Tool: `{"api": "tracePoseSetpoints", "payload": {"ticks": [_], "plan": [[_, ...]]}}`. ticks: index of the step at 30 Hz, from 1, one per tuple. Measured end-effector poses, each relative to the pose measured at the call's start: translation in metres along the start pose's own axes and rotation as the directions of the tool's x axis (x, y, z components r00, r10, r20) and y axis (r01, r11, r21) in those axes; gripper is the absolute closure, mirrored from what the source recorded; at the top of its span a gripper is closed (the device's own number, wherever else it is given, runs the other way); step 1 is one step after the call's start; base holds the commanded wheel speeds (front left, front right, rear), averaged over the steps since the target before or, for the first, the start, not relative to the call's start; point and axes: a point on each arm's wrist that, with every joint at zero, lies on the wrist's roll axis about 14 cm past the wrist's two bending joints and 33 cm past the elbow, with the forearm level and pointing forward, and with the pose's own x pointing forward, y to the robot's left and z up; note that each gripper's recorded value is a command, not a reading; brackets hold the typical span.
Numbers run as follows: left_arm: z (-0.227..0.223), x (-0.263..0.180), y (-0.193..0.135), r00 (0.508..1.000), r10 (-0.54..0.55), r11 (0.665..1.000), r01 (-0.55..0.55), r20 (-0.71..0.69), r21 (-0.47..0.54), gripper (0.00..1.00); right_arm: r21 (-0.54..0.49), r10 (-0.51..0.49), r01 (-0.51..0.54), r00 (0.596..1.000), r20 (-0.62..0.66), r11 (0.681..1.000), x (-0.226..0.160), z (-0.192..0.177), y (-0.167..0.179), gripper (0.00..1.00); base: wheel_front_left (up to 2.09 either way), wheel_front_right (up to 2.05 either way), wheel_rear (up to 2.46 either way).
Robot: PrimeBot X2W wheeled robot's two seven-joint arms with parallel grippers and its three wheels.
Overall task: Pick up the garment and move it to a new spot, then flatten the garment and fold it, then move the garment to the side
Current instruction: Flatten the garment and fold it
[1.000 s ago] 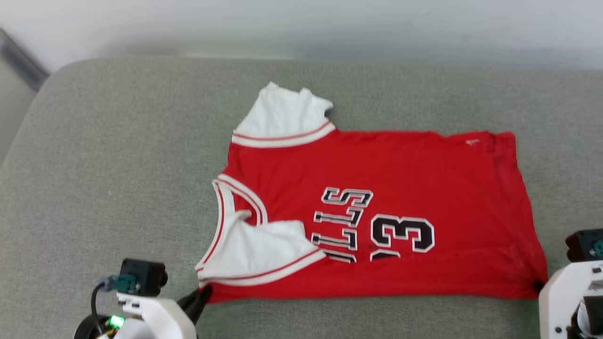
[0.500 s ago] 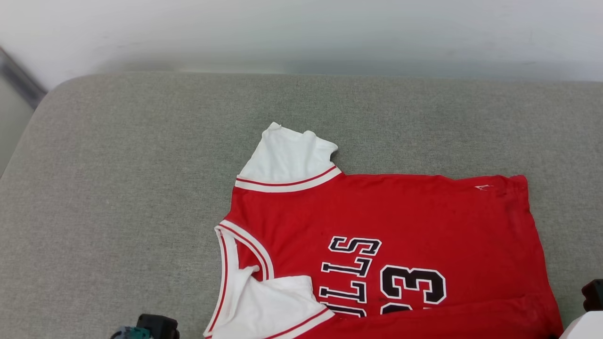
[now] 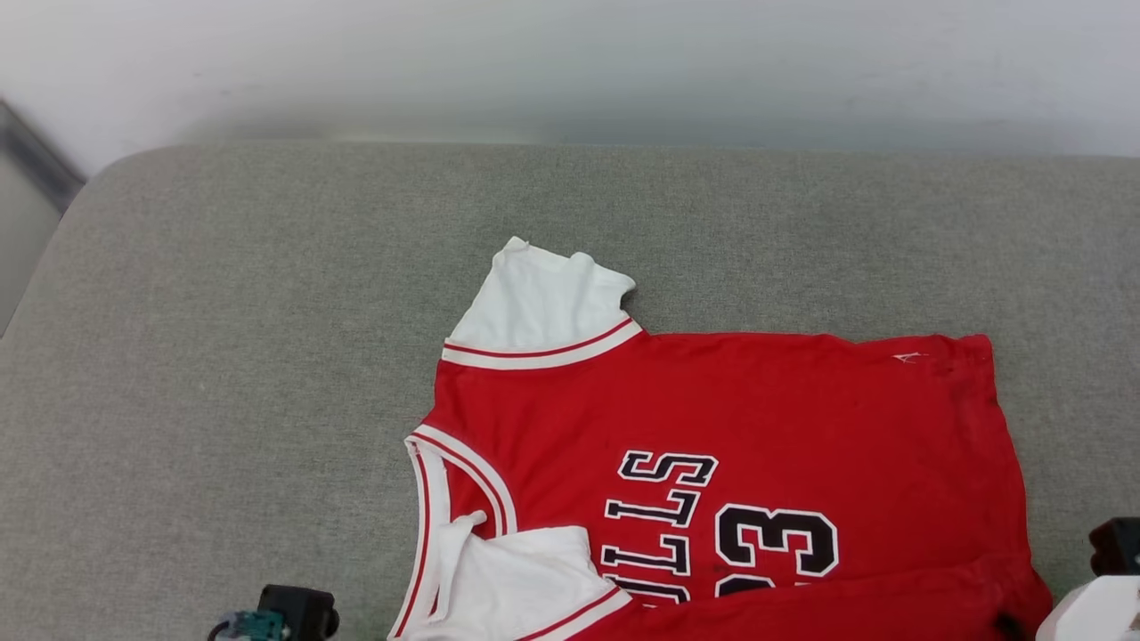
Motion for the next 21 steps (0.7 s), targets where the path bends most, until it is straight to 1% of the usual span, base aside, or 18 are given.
{"api": "tracePoseSetpoints", "payload": {"ticks": [3, 5, 7, 9, 12, 14, 15, 18, 21], "plan": [[0.024, -0.002, 0.001, 0.994, -0.005, 0.999, 0.001, 0.111, 0.036, 0.00, 0.005, -0.004, 0.004, 0.997, 0.075, 1.000, -0.005, 0.017, -0.002, 0.00, 0.00, 0.00, 0.00], [0.046, -0.005, -0.001, 0.978, -0.018, 0.998, 0.005, 0.208, 0.064, 0.00, 0.024, 0.000, -0.004, 0.987, 0.162, 1.000, -0.012, 0.038, -0.003, 0.00, 0.00, 0.00, 0.00], [0.068, -0.010, -0.006, 0.952, -0.039, 0.995, 0.010, 0.305, 0.097, 0.00, 0.023, -0.002, -0.003, 0.971, 0.240, 1.000, -0.020, 0.057, -0.004, 0.00, 0.00, 0.00, 0.00], [0.091, -0.016, -0.010, 0.911, -0.056, 0.992, 0.005, 0.409, 0.124, 0.00, 0.018, -0.002, -0.004, 0.946, 0.325, 1.000, -0.029, 0.074, -0.003, 0.00, 0.00, 0.00, 0.00], [0.123, -0.027, -0.014, 0.832, -0.071, 0.989, -0.012, 0.550, 0.146, 0.00, 0.014, 0.012, -0.021, 0.895, 0.446, 1.000, -0.042, 0.099, 0.001, 0.00, 0.00, 0.00, 0.00], [0.143, -0.037, -0.014, 0.765, -0.069, 0.986, -0.045, 0.641, 0.160, 0.00, 0.014, 0.022, -0.033, 0.866, 0.499, 0.999, -0.049, 0.108, 0.004, 0.00, 0.00, 0.00, 0.00], [0.148, -0.039, -0.015, 0.745, -0.072, 0.985, -0.053, 0.664, 0.166, 0.00, 0.009, 0.026, -0.036, 0.848, 0.529, 0.999, -0.052, 0.112, 0.006, 0.00, 0.00, 0.00, 0.00], [0.160, -0.044, -0.019, 0.694, -0.074, 0.984, -0.065, 0.716, 0.165, 0.00, 0.004, 0.036, -0.051, 0.761, 0.647, 0.999, -0.068, 0.135, 0.011, 0.00, 0.00, 0.00, 0.00], [0.173, -0.050, -0.023, 0.646, -0.074, 0.984, -0.077, 0.760, 0.162, 0.00, 0.003, 0.056, -0.084, 0.685, 0.726, 0.996, -0.077, 0.146, 0.020, 0.00, 0.00, 0.00, 0.00]]}}
